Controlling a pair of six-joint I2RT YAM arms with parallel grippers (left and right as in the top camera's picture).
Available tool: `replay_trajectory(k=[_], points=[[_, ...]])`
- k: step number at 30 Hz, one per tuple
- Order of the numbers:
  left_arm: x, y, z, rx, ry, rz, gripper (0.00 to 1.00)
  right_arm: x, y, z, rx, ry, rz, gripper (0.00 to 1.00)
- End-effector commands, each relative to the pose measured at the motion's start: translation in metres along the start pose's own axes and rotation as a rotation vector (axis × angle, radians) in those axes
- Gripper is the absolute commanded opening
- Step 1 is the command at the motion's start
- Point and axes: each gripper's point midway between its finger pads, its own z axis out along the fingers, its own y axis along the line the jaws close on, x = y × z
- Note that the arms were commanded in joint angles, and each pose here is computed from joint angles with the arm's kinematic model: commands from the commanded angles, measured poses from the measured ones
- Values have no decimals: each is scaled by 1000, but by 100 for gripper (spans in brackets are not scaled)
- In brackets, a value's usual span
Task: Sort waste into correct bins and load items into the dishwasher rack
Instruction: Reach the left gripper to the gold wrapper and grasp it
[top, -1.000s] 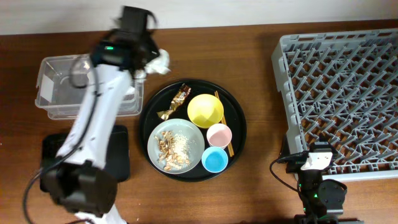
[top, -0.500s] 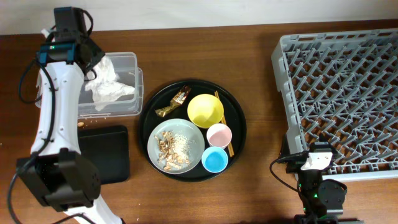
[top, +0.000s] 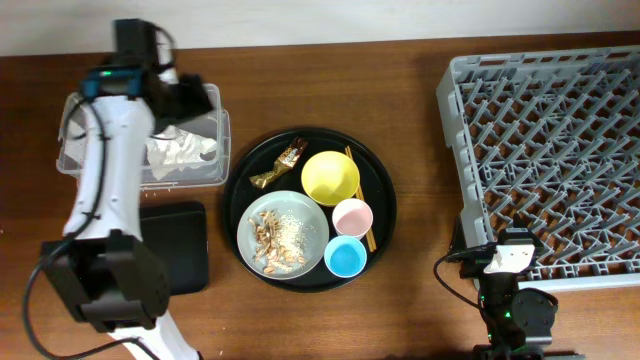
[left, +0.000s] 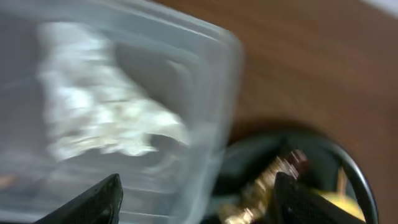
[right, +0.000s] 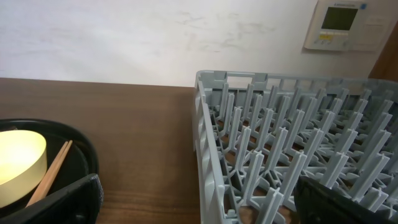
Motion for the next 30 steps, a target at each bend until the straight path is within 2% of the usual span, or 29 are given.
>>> replay_trajectory(k=[1, 6, 11, 22, 24, 30], points=[[40, -78, 6, 150, 72, 481, 77, 3, -2, 0, 10, 6, -3, 99], [86, -112, 26, 42, 154, 666, 77, 3, -2, 0, 10, 6, -3, 99], [118, -108, 59, -81, 242, 748, 77, 3, -2, 0, 10, 6, -3, 99], [115, -74, 96, -130, 301, 619, 74, 3, -2, 0, 10, 6, -3, 99], [117, -73, 99, -105, 318, 605, 70, 3, -2, 0, 10, 6, -3, 99], [133, -67, 122, -103, 385, 613, 70, 3, -2, 0, 10, 6, -3, 99]])
